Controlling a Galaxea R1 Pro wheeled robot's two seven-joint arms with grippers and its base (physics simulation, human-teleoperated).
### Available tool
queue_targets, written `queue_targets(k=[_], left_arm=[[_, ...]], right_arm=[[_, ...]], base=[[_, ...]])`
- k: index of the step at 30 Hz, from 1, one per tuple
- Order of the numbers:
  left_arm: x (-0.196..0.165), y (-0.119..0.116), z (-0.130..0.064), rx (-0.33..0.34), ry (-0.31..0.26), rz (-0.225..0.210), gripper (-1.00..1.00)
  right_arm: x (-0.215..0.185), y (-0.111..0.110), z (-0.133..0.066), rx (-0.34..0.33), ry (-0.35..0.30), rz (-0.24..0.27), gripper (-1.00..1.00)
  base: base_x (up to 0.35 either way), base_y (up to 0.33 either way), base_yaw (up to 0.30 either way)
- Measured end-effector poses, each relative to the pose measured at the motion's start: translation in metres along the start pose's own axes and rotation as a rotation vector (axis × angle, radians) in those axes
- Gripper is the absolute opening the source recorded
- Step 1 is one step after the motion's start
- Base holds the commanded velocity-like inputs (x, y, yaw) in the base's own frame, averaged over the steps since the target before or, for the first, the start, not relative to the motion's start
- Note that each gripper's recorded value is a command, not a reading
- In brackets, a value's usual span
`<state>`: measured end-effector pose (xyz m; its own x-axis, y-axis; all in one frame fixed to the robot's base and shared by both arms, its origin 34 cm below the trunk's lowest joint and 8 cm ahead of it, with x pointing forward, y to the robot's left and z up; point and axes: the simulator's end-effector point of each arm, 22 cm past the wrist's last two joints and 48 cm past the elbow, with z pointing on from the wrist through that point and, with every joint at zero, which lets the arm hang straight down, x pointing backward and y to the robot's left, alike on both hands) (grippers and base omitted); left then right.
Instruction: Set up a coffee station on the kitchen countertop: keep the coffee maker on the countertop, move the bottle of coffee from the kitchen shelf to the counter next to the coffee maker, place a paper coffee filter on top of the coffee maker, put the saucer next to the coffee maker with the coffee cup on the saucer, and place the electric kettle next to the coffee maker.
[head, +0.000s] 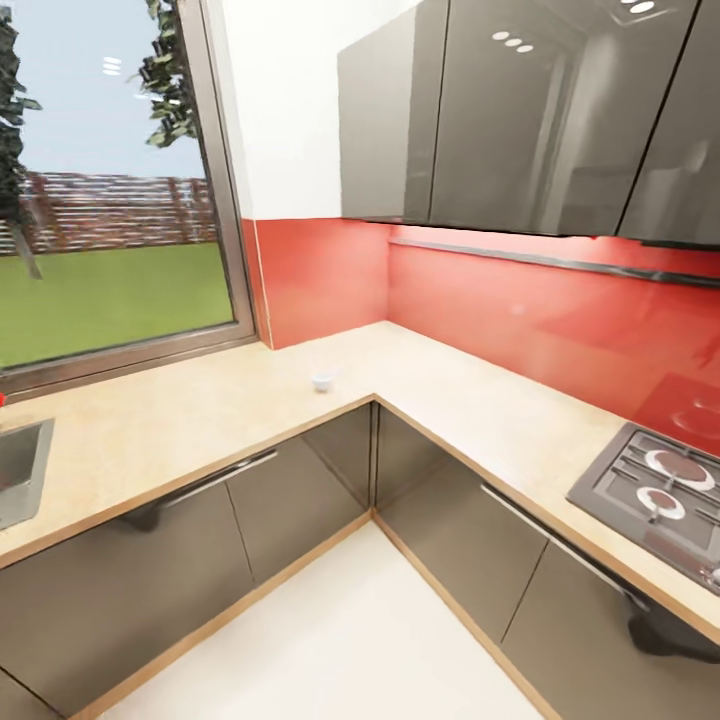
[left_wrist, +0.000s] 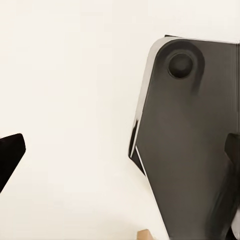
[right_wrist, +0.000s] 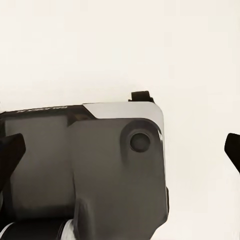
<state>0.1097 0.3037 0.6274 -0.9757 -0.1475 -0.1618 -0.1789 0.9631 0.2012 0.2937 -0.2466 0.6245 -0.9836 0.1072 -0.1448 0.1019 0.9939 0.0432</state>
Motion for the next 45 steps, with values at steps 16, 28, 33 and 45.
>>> queue_targets(k=[16, 28, 33, 45], left_arm=[[-0.006, -0.0044, -0.0006, 0.004, -0.024, -0.014, 1.0], [-0.0065, 0.0031, 0.0005, -0.007, -0.024, -0.017, 1.0], [-0.0063, 0.0029, 0.0005, -0.007, -0.024, -0.017, 1.0], [-0.008, 0.0036, 0.001, -0.004, -0.027, -0.002, 1.0]], right_arm=[[0.0, -0.0001, 0.0, 0.0, 0.0, 0.0, 1.0], [-0.0001, -0.0011, 0.0, 0.002, 0.0, 0.001, 1.0], [-0.0002, -0.0037, -0.0001, 0.007, 0.0, 0.002, 1.0], [-0.003, -0.0033, -0.0001, 0.008, -0.007, -0.001, 1.0]], base=[[-0.039, -0.181, 0.277], [-0.001, -0.012, 0.277], [0.0, 0.0, 0.277], [0.0, 0.0, 0.1]])
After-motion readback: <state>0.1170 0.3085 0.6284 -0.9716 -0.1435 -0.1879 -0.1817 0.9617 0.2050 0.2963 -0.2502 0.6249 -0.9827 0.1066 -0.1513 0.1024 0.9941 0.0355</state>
